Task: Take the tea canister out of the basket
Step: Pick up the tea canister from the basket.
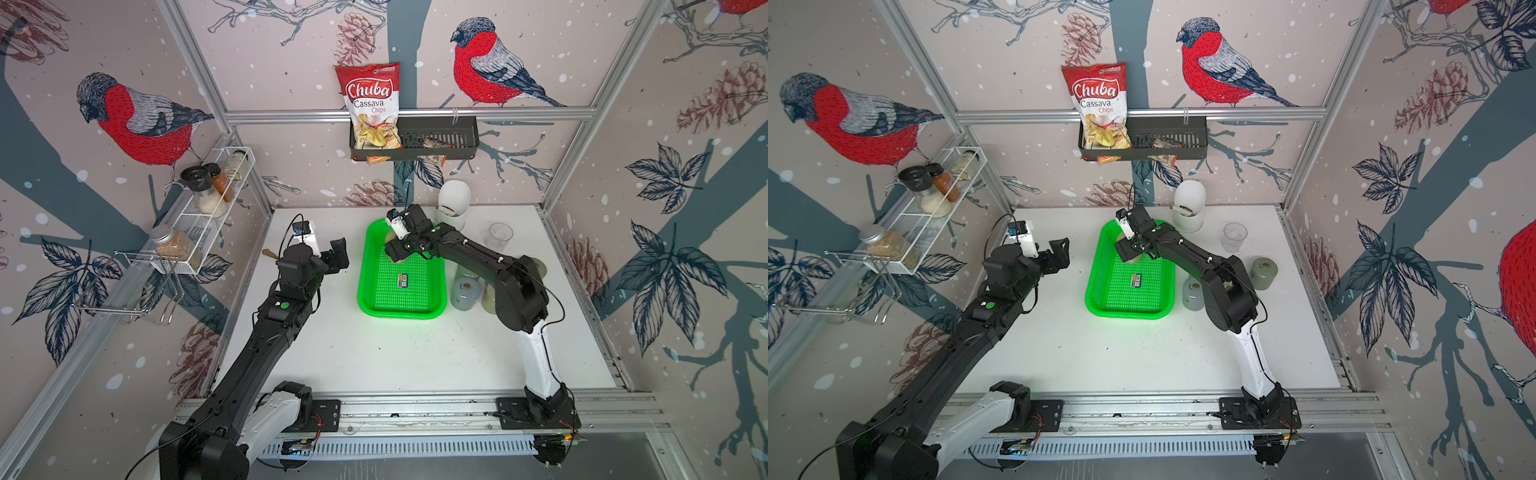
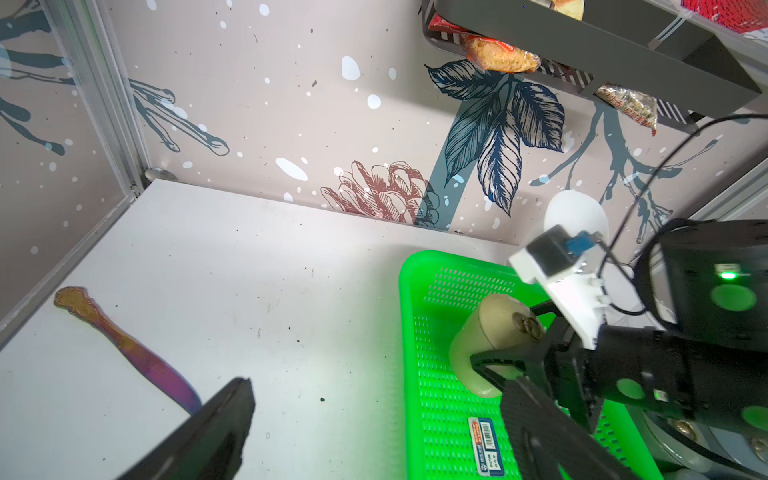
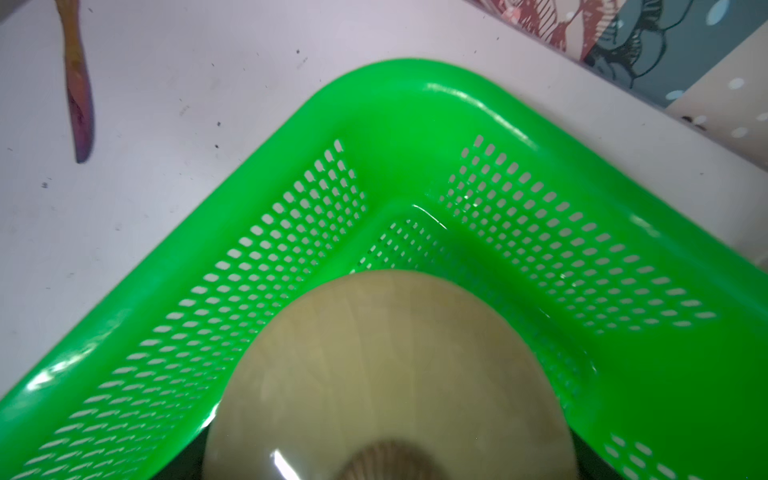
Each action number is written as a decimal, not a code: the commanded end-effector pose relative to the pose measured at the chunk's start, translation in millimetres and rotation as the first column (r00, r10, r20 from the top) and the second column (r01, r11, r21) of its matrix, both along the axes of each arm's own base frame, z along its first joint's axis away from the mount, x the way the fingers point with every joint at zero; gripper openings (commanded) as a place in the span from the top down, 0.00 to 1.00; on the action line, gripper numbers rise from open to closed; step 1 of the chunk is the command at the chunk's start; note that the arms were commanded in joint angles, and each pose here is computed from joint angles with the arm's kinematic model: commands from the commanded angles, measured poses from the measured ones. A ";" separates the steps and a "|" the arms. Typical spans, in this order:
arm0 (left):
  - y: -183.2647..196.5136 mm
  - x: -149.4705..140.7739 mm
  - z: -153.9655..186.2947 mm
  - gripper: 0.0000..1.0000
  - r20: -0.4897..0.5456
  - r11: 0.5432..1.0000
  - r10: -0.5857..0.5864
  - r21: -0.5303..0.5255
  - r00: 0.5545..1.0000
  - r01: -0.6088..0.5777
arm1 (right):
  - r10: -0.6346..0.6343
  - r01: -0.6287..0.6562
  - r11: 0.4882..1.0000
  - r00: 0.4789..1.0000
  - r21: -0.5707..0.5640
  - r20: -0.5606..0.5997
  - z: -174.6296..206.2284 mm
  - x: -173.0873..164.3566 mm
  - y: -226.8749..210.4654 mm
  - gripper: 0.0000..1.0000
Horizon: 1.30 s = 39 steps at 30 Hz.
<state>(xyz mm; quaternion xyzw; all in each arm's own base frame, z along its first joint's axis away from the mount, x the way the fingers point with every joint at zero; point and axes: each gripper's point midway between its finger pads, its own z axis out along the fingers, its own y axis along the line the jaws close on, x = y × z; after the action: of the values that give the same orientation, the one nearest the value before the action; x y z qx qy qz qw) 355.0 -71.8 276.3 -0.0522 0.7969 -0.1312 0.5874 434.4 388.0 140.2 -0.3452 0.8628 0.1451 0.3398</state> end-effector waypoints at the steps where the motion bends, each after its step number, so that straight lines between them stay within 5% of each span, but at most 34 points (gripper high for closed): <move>1: -2.0 1.2 5.3 0.03 0.015 1.000 -0.009 -0.012 1.000 0.009 | -0.027 0.012 0.993 0.991 0.114 0.132 57.4 2.6 0.5 1.00; 11: -4.3 2.8 6.5 0.03 0.029 1.000 -0.018 -0.017 0.999 0.018 | -0.237 0.200 0.966 0.940 0.167 0.245 138.1 -20.1 -83.3 1.00; 24: -13.1 12.0 0.4 0.03 0.040 0.998 -0.060 -0.011 0.997 0.060 | -0.555 0.524 0.832 0.793 0.184 0.252 135.6 -87.0 -259.7 1.00; 28: -18.4 17.1 -1.7 0.03 0.036 0.996 -0.081 -0.017 0.996 0.082 | -0.652 0.625 0.758 0.728 0.185 0.212 126.5 -105.3 -300.8 1.00; 39: -26.3 18.9 -3.8 0.03 0.050 0.992 -0.116 -0.046 0.992 0.118 | -0.888 0.878 0.457 0.459 0.144 0.021 56.9 -116.3 -405.5 1.00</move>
<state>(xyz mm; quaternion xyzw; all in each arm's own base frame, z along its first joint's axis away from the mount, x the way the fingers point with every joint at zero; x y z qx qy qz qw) 371.4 -93.8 261.3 -0.0214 0.7961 -0.1715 0.5800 310.5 -15.5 192.3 0.1314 0.9059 -0.0451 0.4000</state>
